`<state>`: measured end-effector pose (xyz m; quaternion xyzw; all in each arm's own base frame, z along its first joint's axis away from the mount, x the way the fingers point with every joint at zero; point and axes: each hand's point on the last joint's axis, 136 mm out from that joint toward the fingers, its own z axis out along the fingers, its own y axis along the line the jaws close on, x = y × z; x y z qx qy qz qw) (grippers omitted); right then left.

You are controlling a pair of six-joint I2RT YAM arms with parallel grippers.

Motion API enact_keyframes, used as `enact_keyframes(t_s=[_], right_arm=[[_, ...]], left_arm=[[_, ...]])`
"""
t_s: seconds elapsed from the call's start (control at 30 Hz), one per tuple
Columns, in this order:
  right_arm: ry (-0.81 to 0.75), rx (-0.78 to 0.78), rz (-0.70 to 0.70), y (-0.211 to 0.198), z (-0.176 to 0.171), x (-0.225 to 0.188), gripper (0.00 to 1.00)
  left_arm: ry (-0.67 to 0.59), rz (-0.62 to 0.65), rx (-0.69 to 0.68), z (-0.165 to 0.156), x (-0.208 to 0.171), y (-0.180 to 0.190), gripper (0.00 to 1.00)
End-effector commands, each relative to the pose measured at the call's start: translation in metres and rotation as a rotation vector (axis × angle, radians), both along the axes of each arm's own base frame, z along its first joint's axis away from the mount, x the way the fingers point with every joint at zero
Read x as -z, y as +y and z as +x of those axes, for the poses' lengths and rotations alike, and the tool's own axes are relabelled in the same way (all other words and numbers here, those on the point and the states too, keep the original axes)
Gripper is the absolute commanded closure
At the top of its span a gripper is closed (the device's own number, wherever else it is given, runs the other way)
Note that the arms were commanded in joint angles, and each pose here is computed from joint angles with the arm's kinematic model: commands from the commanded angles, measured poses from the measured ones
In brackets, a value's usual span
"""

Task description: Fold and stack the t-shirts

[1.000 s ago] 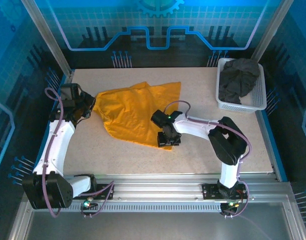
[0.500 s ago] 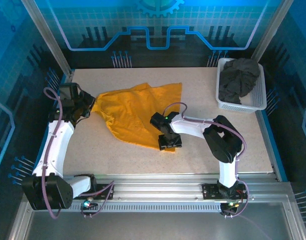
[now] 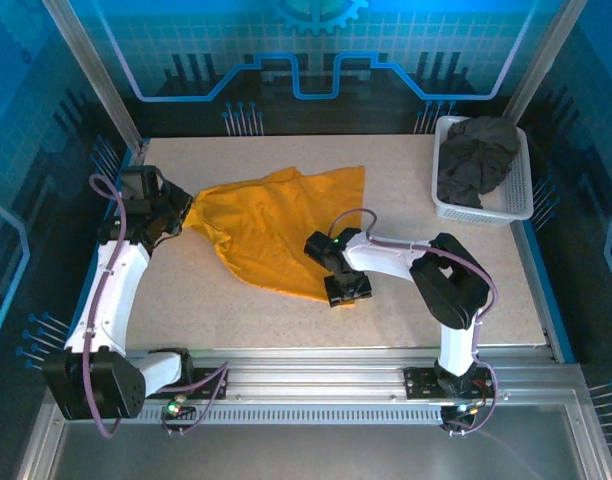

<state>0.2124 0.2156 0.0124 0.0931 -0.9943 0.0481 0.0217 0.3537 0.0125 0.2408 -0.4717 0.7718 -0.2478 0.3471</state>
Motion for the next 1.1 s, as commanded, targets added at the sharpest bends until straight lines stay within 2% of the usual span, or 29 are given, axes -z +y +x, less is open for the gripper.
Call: enact_keyframes(t_s=[0.0,0.1,0.17,0.2,0.3,0.4,0.57,0.67,0.77,0.93,1.07], right_arm=[[0.097,0.031,-0.008,-0.011,-0.021,0.028,0.57],[0.087,0.057,0.011,-0.011,-0.014,0.03,0.77],[0.037,0.073,0.011,-0.014,0.0,0.019,0.95],[0.008,0.084,0.01,-0.017,0.009,0.012,1.0],[-0.086,0.151,-0.006,-0.041,0.046,-0.013,1.0],[-0.167,0.228,-0.019,-0.076,0.098,-0.038,1.0],[-0.223,0.332,-0.088,-0.142,0.178,-0.064,1.0],[-0.231,0.386,-0.144,-0.177,0.21,-0.073,1.0],[-0.235,0.44,-0.211,-0.21,0.225,-0.079,1.0],[-0.223,0.536,-0.263,-0.252,0.225,-0.081,1.0],[-0.275,0.524,-0.214,-0.25,0.231,-0.091,1.0]], left_arm=[[-0.024,0.004,0.024,0.0,-0.012,-0.006,1.0],[-0.014,0.0,0.035,-0.002,-0.007,-0.009,1.0],[-0.004,-0.011,0.044,-0.003,-0.003,-0.013,1.0],[-0.001,-0.017,0.051,-0.004,-0.001,-0.015,1.0],[0.009,-0.04,0.088,-0.006,0.007,-0.027,1.0],[0.028,-0.088,0.139,-0.008,0.022,-0.043,1.0],[0.049,-0.141,0.198,-0.008,0.039,-0.063,1.0],[0.049,-0.152,0.231,-0.005,0.041,-0.074,1.0],[0.054,-0.168,0.259,-0.003,0.044,-0.085,1.0],[0.056,-0.179,0.296,-0.002,0.045,-0.1,1.0],[0.06,-0.175,0.304,-0.001,0.047,-0.103,1.0]])
